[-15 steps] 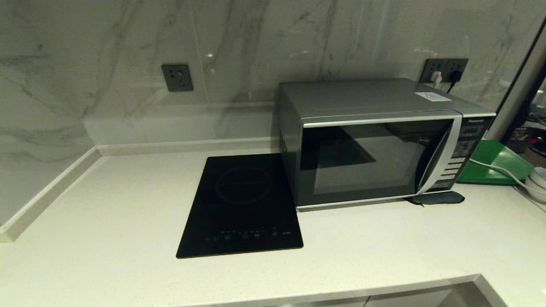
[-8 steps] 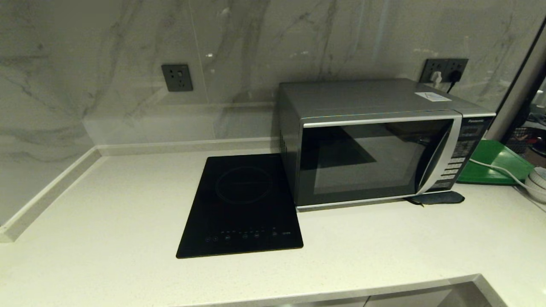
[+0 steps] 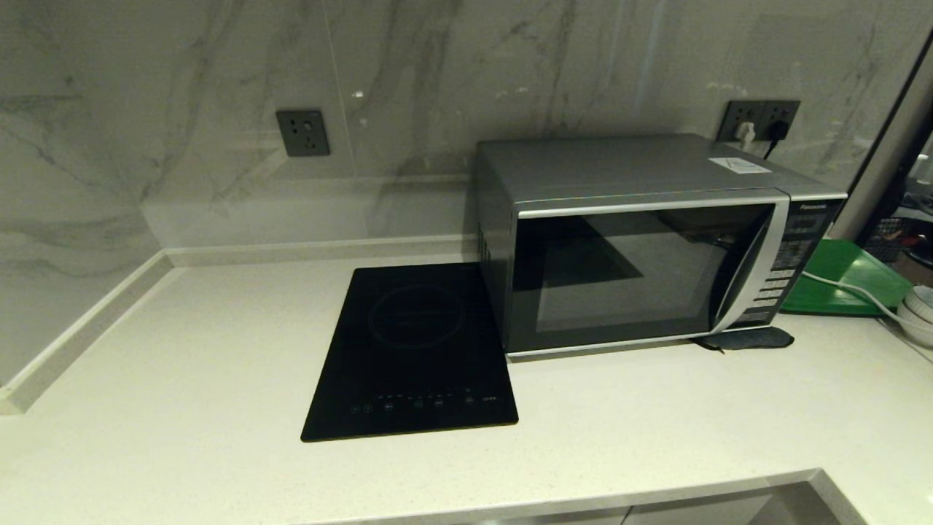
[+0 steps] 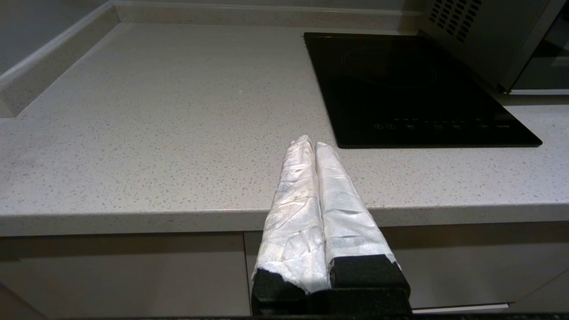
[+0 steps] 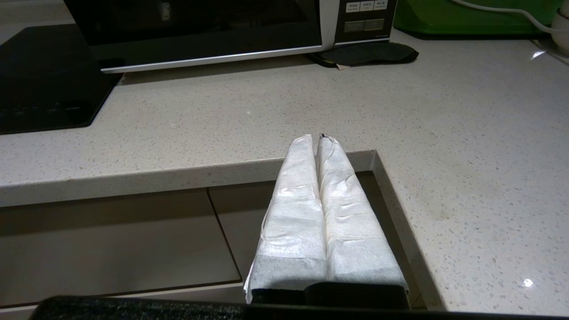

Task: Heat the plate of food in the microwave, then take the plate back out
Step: Open the microwave oven

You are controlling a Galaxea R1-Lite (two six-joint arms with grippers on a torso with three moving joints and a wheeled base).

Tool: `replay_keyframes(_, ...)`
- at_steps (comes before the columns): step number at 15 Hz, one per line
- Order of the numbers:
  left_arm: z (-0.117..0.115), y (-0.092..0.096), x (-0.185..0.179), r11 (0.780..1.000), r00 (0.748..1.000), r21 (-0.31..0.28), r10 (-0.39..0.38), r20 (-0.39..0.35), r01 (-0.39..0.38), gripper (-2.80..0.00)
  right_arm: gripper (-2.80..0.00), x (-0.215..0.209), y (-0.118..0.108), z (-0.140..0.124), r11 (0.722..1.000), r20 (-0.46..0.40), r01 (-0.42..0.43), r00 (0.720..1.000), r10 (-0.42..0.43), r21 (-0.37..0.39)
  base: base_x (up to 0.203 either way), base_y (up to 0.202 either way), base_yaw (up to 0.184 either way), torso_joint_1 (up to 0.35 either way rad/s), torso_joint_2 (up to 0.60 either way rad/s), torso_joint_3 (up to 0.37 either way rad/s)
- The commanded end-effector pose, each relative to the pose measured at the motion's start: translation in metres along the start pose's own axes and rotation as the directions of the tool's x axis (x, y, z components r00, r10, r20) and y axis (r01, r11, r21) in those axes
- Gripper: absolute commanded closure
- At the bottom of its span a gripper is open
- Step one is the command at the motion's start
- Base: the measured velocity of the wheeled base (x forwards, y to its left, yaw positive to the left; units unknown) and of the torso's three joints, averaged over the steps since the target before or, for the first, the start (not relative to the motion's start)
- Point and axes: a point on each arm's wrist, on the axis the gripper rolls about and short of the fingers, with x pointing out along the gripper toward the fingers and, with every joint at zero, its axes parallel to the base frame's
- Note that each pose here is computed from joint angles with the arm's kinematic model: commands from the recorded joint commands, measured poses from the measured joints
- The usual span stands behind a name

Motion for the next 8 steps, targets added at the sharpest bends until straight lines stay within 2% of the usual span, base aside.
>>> replay_keyframes(1, 0.0000, 0.0000, 0.0001, 1.000, 1.000, -0.001, 0.001, 0.000, -0.001, 0.00, 0.00, 0.0003, -0.0001, -0.0005, 1.000, -0.005, 0.001, 1.000, -0.001, 0.001, 0.000, 0.000, 0.000, 0.000, 0.00, 0.000)
replay_keyframes(8, 0.0000, 0.0000, 0.0001, 1.000, 1.000, -0.001, 0.001, 0.000, -0.001, 0.00, 0.00, 0.0003, -0.0001, -0.0005, 1.000, -0.005, 0.000, 1.000, 0.000, 0.001, 0.000, 0.000, 0.000, 0.000, 0.00, 0.000)
